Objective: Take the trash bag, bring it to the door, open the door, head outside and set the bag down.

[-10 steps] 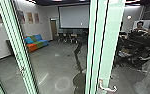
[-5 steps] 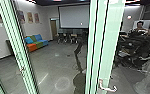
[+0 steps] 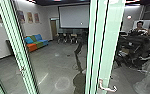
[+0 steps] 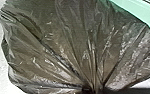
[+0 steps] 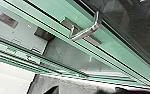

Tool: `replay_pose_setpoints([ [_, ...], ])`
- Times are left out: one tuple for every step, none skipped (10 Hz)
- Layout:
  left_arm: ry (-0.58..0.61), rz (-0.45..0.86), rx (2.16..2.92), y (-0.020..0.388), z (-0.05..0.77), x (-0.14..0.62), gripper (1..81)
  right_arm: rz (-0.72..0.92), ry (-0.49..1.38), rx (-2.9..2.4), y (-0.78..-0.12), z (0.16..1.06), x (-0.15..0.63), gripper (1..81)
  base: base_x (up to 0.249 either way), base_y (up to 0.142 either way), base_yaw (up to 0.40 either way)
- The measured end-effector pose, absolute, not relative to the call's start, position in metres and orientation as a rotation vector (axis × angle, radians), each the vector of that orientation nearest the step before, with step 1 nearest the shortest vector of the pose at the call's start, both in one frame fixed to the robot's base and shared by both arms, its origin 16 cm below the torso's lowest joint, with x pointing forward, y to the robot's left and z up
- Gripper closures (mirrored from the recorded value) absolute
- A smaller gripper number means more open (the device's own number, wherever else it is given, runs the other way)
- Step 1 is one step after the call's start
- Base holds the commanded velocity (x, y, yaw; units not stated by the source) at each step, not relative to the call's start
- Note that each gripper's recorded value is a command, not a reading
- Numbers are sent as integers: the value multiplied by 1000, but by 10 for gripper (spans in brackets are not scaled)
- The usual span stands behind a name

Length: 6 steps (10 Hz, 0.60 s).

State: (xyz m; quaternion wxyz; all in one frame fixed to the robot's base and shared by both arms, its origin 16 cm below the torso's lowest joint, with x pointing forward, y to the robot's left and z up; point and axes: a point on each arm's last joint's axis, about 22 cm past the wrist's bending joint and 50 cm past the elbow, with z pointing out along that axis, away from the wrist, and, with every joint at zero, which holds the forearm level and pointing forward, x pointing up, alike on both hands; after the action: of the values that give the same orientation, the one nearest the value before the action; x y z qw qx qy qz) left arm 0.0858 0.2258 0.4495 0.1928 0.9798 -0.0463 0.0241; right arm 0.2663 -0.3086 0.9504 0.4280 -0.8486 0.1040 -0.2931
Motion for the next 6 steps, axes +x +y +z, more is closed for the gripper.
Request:
replay_pose_setpoints([
  [-129, 68, 2753, 228, 449, 86, 811, -714, 271, -2121, -311, 957, 279, 10, 0, 0, 0],
  [-129, 69, 2753, 228, 449, 86, 811, -691, 301, -2131, -318, 955, 290, 10, 0, 0, 0],
  [-128, 68, 2753, 228, 449, 86, 811, -669, 351, -2143, -331, 952, 306, 10, 0, 0, 0],
  [-128, 69, 2753, 227, 449, 87, 811, -657, 391, -2129, -335, 956, 322, 10, 0, 0, 0],
  [-128, 71, 2752, 227, 449, 89, 811, -621, 439, -2106, -333, 957, 328, 10, 0, 0, 0],
  [-129, 76, 2750, 225, 450, 92, 811, -579, 492, -2085, -331, 957, 332, 10, 0, 0, 0],
])
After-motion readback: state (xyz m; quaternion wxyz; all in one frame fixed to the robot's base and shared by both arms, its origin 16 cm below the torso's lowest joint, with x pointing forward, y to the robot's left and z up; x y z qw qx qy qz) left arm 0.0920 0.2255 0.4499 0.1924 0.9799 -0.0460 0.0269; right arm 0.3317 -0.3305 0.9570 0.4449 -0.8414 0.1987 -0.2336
